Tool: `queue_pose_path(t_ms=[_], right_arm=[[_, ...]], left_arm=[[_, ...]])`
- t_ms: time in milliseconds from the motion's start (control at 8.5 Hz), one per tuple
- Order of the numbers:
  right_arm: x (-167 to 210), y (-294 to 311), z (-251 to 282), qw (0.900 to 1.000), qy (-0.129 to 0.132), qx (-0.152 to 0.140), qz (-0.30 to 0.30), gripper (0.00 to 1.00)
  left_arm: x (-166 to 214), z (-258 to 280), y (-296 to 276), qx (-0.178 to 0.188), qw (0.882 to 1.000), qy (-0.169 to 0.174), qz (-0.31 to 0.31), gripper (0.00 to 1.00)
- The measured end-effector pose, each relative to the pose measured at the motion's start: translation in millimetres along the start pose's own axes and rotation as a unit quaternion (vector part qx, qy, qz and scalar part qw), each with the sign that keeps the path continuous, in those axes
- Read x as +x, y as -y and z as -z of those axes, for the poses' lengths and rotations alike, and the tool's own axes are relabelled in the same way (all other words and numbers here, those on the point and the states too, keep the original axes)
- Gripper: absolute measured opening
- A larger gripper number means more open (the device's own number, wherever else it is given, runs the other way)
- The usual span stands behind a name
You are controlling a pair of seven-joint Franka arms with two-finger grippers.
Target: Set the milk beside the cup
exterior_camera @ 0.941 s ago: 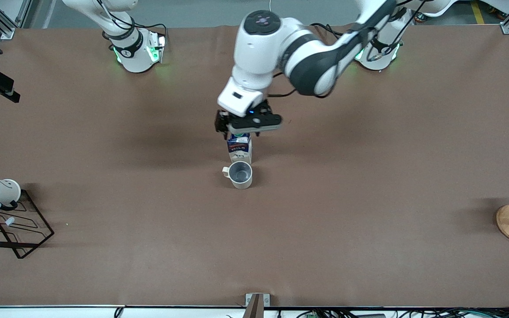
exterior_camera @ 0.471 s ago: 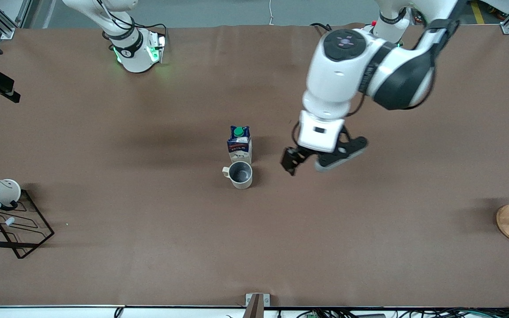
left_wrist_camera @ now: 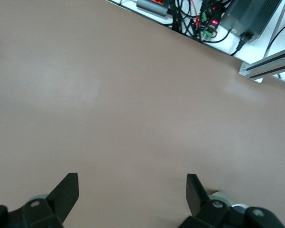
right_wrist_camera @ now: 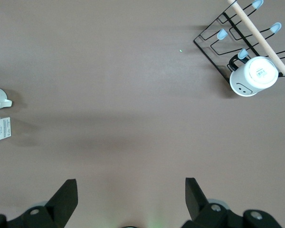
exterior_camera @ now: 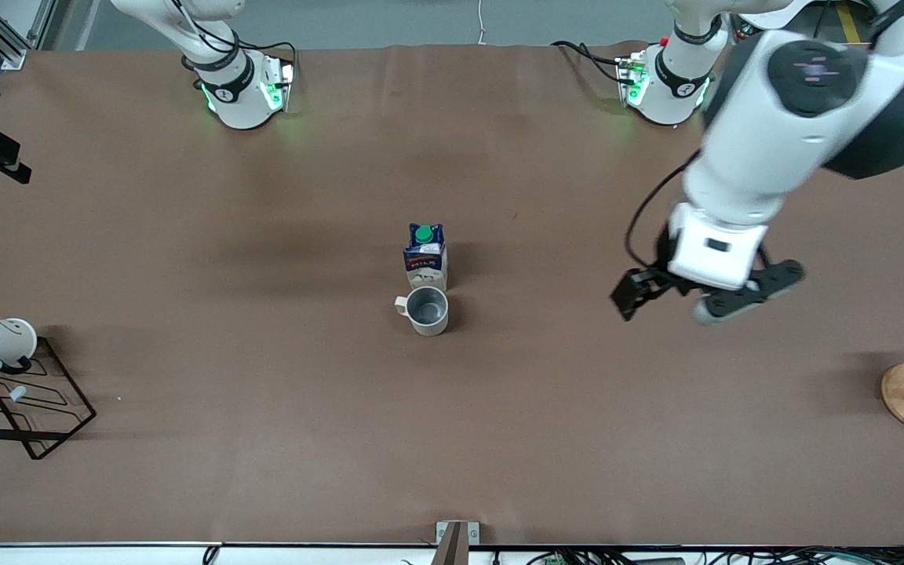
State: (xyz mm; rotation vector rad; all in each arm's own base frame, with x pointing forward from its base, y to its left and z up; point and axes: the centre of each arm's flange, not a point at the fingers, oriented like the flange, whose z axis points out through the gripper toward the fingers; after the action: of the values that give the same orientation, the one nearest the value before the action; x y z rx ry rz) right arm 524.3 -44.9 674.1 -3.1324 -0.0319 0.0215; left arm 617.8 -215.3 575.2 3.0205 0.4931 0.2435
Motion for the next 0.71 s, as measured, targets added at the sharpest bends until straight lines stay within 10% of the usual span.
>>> queue_pose_path(t_ms=[706], right_arm=[[1.5,2.3,1.5,1.0,-0.007,-0.001,0.002,1.0]], left_arm=[[-19.9,72.2,168.2,0.011,0.992,0.03,-0.125,1.0]])
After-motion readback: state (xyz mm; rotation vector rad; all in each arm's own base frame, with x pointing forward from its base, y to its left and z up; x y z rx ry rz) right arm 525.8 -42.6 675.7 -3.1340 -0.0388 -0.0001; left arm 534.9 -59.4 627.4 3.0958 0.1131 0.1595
